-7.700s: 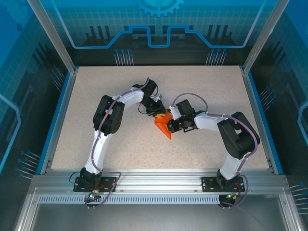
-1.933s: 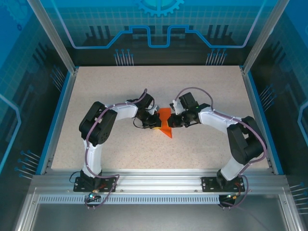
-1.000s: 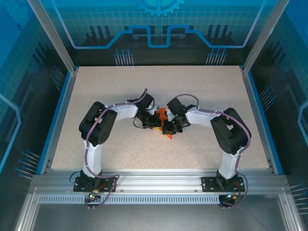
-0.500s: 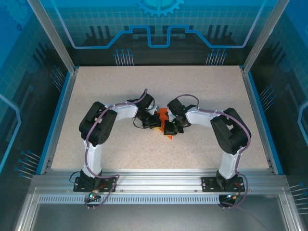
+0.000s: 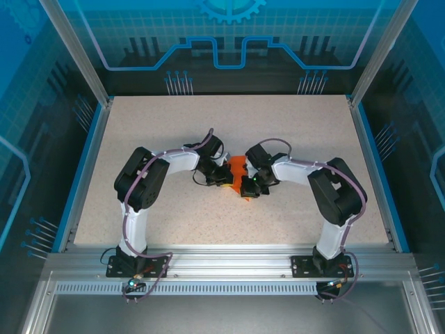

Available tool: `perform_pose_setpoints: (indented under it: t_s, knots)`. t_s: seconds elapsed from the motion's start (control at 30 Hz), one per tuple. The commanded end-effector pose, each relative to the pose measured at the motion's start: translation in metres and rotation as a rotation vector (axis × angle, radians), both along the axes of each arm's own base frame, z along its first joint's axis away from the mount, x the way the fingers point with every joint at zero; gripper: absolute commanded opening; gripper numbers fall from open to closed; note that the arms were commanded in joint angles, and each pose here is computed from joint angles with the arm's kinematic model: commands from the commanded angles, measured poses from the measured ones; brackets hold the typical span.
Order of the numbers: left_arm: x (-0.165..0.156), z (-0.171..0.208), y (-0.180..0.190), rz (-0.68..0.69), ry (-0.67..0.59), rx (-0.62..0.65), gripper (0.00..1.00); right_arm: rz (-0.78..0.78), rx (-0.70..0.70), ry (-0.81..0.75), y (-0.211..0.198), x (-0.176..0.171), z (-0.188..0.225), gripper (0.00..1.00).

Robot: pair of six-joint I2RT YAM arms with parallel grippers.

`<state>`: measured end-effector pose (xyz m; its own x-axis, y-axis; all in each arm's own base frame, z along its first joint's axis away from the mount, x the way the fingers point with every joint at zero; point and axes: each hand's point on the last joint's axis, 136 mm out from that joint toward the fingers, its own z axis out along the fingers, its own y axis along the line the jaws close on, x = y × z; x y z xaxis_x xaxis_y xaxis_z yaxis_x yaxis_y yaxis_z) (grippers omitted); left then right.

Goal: Fold a paper plane with a square sheet of paper (fold left side to right side)
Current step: Third fold the triangle at the center of the table.

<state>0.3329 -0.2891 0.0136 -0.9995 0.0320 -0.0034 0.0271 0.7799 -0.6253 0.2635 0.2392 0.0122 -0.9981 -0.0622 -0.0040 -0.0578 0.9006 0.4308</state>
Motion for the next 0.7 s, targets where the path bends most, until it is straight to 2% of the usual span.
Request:
perform_pose_setpoints:
  t_s: [0.0,0.23,0.43,0.67]
  knots:
    - [-0.014,-0.030,0.027,0.006,0.049,0.163,0.00,-0.021,-0.093,0.101,-0.032,-0.029,-0.010,0.00]
    - [-0.014,-0.030,0.026,0.005,0.047,0.165,0.00,-0.037,-0.107,0.143,-0.047,-0.048,-0.019,0.00]
    - [-0.013,-0.029,0.026,0.006,0.047,0.161,0.00,-0.025,-0.079,0.139,-0.045,-0.048,-0.013,0.00]
    - [-0.012,-0.027,0.023,0.013,0.051,0.145,0.00,0.000,0.047,0.017,-0.022,-0.024,0.030,0.00]
